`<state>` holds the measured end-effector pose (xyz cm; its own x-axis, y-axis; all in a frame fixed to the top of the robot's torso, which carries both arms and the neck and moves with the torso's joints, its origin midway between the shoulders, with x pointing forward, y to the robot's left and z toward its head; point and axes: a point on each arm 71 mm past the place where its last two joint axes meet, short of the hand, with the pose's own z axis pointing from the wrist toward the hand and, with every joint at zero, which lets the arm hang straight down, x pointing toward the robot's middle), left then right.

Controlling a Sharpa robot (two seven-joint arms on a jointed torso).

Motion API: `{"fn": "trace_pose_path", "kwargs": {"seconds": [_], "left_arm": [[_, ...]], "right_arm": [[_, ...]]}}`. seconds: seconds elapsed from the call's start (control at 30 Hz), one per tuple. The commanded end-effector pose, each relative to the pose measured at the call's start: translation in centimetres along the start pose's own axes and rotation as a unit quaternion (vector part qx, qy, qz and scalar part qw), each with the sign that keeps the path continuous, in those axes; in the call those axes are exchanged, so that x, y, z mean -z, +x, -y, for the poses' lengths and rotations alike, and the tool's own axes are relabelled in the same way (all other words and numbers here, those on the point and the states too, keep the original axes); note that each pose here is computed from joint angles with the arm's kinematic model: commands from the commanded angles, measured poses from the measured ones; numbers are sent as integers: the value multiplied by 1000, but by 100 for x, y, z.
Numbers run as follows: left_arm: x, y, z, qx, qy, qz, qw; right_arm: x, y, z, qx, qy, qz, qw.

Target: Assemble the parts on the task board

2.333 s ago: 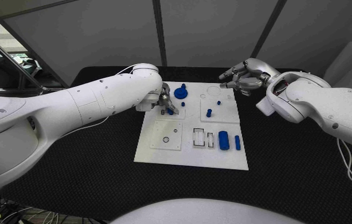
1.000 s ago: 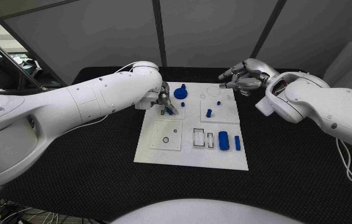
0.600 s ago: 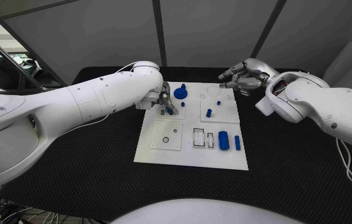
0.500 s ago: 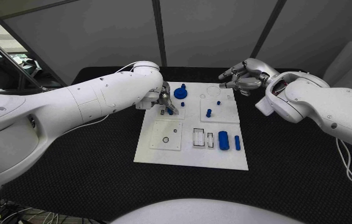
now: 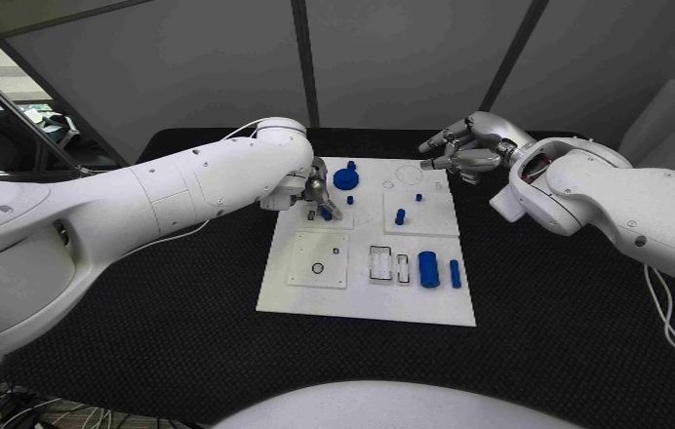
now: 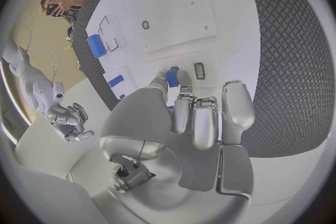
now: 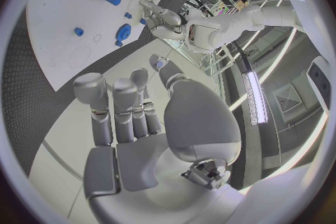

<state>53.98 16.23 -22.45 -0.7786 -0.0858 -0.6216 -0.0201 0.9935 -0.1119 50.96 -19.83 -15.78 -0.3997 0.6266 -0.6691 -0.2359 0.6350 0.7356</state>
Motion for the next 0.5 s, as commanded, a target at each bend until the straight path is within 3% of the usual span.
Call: {"fn": "trace_pose_path", "kwargs": {"seconds": [0.03,0.5], "left_arm": [[5,1,5,-10,-1,-6,1000],[6,5,6,-12,-1,-9,1000]], "right_arm": [[0,-6,-19,1,-5,-1,1000],[5,-7,-19,1,-4,-1,1000]]}}
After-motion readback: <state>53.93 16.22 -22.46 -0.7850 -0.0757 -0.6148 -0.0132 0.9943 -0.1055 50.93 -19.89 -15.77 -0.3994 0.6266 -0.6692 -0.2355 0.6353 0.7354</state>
